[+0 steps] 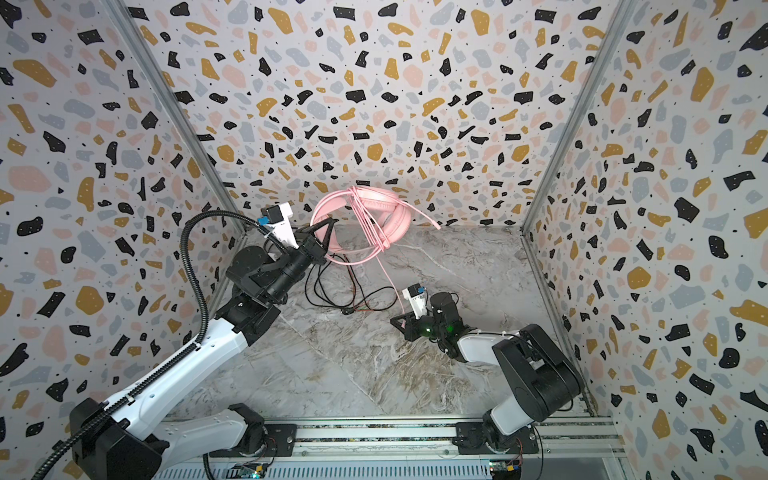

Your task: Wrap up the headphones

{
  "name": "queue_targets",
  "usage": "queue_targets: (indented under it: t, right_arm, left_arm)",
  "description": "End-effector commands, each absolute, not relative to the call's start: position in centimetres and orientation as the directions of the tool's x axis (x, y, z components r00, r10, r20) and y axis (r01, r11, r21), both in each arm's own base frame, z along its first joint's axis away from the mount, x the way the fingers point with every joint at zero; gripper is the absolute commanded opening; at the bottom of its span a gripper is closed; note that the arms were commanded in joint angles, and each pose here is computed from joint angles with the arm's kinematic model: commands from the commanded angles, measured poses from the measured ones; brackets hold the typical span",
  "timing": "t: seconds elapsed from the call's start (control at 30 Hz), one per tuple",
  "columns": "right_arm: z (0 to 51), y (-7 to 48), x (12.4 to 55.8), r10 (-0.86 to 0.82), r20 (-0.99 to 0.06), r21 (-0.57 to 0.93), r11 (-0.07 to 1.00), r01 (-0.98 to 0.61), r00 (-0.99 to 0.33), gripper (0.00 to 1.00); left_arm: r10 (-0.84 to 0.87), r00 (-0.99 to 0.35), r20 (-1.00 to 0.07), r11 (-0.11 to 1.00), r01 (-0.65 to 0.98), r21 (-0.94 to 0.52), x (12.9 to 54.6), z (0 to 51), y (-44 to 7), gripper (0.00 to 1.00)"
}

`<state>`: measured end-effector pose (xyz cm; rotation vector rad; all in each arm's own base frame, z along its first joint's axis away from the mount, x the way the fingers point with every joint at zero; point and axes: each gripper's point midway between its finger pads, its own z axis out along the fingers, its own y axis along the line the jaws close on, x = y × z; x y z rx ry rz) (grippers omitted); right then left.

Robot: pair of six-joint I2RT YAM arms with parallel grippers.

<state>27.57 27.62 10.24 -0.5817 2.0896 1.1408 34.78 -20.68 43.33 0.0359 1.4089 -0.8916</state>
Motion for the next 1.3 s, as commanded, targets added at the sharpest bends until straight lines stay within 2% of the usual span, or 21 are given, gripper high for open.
queue_targets:
  t: [0.0,0.27,0.57,0.83,1.27]
  right_arm:
    - [10.5,27.3,26.8,-0.081,-0.749,0.514,0.556,-0.653,-0.658,0.08]
    - [11.3,27.0,25.2,-0.126,-0.762,0.452,0.599,-0.661,-0.635,0.05]
    - [13.8,27.9,22.4,-0.224,-0.787,0.34,0.619,-0.708,-0.574,0.04]
    - [15.9,26.4,20.7,-0.223,-0.805,0.308,0.635,-0.708,-0.55,0.04]
    - [15.9,22.2,22.3,-0.243,-0.805,0.164,0.785,-0.597,-0.541,0.02]
  left_arm:
    - [-0.625,0.079,-0.777,0.669,0.567,-0.48,33.3,49.2,-17.7,0.0]
    - [-0.59,0.1,-0.801,0.74,0.464,-0.487,34.1,48.0,-16.0,0.0]
    - [-0.505,0.063,-0.861,0.83,0.309,-0.464,36.7,43.9,-15.2,0.0]
    - [-0.482,0.053,-0.875,0.854,0.252,-0.455,37.3,41.8,-13.7,0.0]
    - [-0.416,0.065,-0.907,0.895,0.207,-0.396,36.2,41.5,-11.1,0.0]
